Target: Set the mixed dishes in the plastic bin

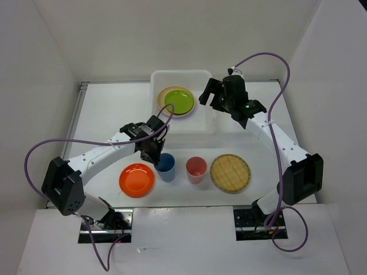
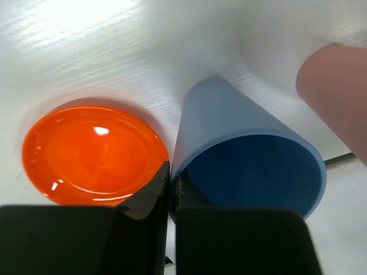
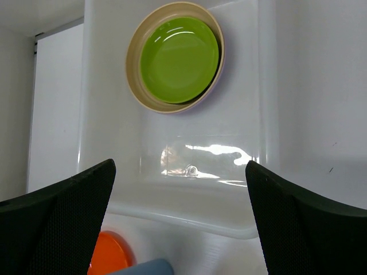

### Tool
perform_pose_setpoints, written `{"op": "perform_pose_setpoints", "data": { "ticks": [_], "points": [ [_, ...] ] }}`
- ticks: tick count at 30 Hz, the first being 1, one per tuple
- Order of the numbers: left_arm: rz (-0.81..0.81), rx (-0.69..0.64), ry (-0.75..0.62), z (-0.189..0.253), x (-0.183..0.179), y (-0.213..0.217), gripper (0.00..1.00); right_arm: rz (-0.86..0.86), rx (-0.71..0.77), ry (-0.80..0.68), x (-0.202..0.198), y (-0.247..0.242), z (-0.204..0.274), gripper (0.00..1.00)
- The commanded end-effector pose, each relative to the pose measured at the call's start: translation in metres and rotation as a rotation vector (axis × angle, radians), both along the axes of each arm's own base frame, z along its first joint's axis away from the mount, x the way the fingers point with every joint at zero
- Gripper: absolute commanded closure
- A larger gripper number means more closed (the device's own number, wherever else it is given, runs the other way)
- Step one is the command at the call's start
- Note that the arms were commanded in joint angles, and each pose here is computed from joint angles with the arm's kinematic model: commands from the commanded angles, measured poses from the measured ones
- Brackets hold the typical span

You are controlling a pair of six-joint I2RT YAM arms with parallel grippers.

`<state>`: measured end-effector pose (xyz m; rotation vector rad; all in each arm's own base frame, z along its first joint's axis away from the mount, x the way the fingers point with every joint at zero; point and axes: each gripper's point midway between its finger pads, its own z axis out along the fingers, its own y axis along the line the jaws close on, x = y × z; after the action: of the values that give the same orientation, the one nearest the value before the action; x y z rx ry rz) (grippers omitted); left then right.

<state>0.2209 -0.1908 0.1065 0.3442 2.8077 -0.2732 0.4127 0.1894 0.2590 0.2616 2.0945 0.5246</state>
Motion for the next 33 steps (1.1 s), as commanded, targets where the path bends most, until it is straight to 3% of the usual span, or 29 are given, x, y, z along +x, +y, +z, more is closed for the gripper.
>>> {"op": "perform_pose_setpoints", "data": {
  "ticks": [1, 9, 17, 23, 33],
  "points": [
    [0.045, 0.066, -0.068, 0.021, 0.011, 0.012, 1.00, -0.015, 0.040, -0.081, 0.000, -0.008, 0.026, 0.02],
    [0.012, -0.031, -0.229, 0.123, 0.021, 0.007, 1.00, -0.018, 0.055, -0.086, -0.003, -0.018, 0.030, 0.02],
    [0.071, -0.056, -0.431, 0.207, 0.088, 0.022, 1.00, -0.007, 0.086, -0.091, -0.012, -0.025, 0.036, 0.02],
    [0.067, -0.006, -0.409, 0.187, 0.159, 0.001, 1.00, -0.010, 0.114, -0.096, -0.022, -0.030, 0.043, 0.02],
    [0.081, 0.064, -0.298, 0.108, 0.209, 0.000, 1.00, -0.029, 0.119, -0.100, -0.029, -0.043, 0.042, 0.02]
  ]
}}
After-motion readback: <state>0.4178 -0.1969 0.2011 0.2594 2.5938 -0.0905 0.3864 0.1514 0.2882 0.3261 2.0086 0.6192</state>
